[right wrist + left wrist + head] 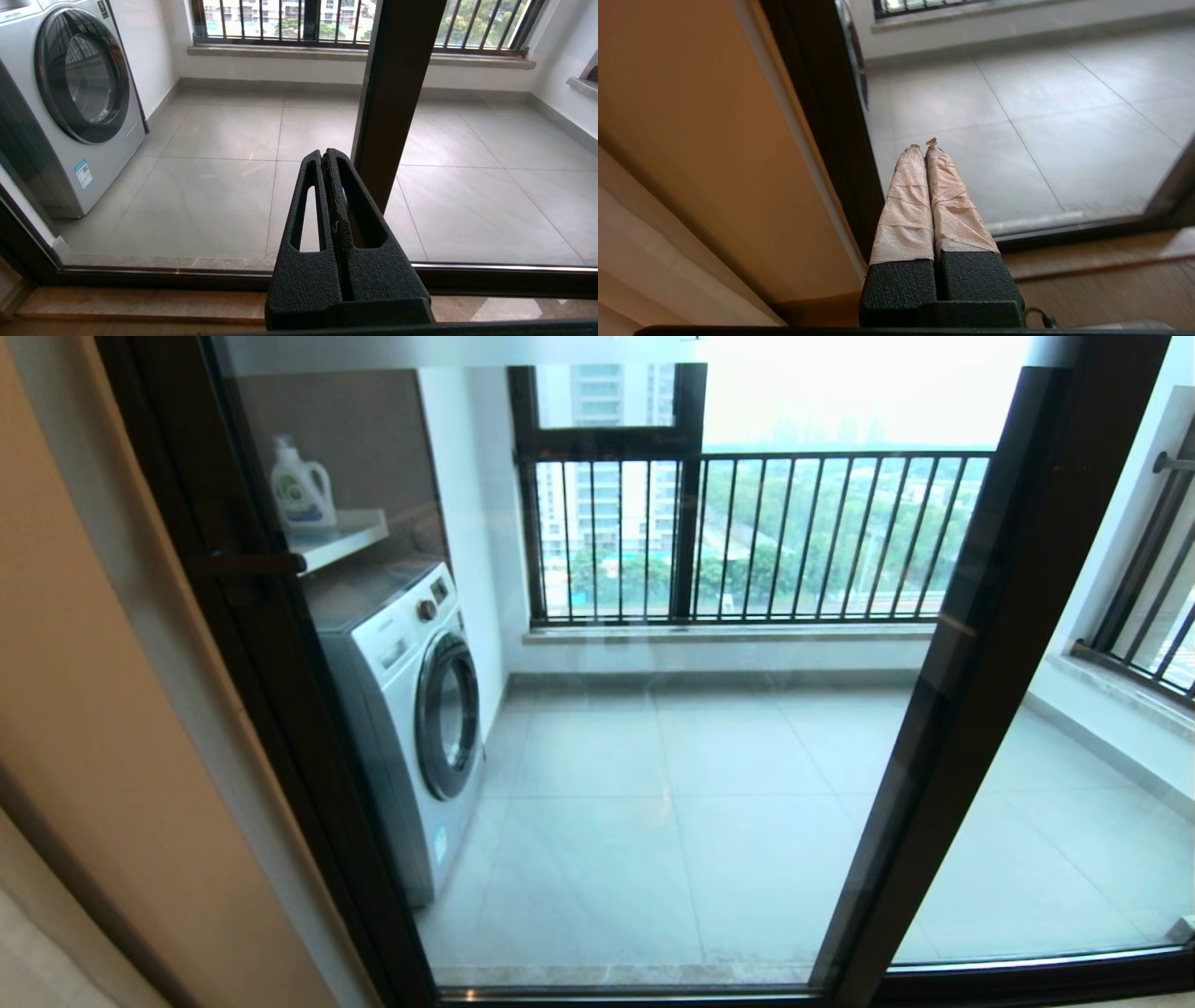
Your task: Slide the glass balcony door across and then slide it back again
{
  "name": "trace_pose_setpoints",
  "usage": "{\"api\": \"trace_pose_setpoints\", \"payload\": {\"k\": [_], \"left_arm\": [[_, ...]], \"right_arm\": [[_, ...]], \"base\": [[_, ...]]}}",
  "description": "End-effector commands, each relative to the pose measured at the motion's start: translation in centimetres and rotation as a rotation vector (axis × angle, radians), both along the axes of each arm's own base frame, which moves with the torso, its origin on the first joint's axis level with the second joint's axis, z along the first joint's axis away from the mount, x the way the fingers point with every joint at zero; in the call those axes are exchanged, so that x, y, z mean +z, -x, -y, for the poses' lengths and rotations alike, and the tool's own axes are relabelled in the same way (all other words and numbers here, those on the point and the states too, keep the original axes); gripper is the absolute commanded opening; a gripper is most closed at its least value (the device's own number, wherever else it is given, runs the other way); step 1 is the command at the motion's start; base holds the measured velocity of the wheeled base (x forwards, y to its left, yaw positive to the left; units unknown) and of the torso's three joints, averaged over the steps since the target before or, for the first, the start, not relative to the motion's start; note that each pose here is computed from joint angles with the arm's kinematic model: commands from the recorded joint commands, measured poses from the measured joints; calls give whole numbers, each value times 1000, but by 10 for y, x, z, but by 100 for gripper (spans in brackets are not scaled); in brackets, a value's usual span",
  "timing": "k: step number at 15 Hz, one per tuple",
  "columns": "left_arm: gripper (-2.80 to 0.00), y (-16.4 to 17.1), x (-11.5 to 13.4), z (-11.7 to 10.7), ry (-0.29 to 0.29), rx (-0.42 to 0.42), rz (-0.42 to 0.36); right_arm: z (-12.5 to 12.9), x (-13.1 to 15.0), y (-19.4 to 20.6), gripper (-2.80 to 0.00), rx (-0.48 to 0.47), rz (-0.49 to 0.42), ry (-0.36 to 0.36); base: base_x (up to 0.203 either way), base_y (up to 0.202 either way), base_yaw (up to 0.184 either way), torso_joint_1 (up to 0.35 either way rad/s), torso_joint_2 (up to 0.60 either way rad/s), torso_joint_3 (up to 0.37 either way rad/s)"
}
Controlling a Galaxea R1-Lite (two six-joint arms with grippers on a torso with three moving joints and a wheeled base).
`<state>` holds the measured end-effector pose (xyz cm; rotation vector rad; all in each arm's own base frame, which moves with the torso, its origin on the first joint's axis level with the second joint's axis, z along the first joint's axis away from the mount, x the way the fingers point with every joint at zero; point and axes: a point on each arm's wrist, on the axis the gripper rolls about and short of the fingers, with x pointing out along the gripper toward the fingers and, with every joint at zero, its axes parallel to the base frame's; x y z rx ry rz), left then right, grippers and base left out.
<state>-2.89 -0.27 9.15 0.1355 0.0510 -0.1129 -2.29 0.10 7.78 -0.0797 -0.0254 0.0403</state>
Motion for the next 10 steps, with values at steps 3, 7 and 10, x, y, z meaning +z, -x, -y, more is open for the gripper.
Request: {"api": "trace_pose_setpoints", "payload": {"k": [3, 7, 10], "left_arm": [[-280, -6, -17, -2, 36, 74, 48], [-280, -6, -16, -2, 92, 82, 48], [-280, -6, -16, -2, 100, 101, 51]], "right_arm": [[0, -3, -1, -280, 0, -12, 1], [0, -3, -1, -280, 1, -13, 1], [0, -3, -1, -280, 1, -12, 1]], "base": [[0, 0, 0, 0, 0, 0], [0, 0, 0, 0, 0, 0], [0, 0, 0, 0, 0, 0]]}}
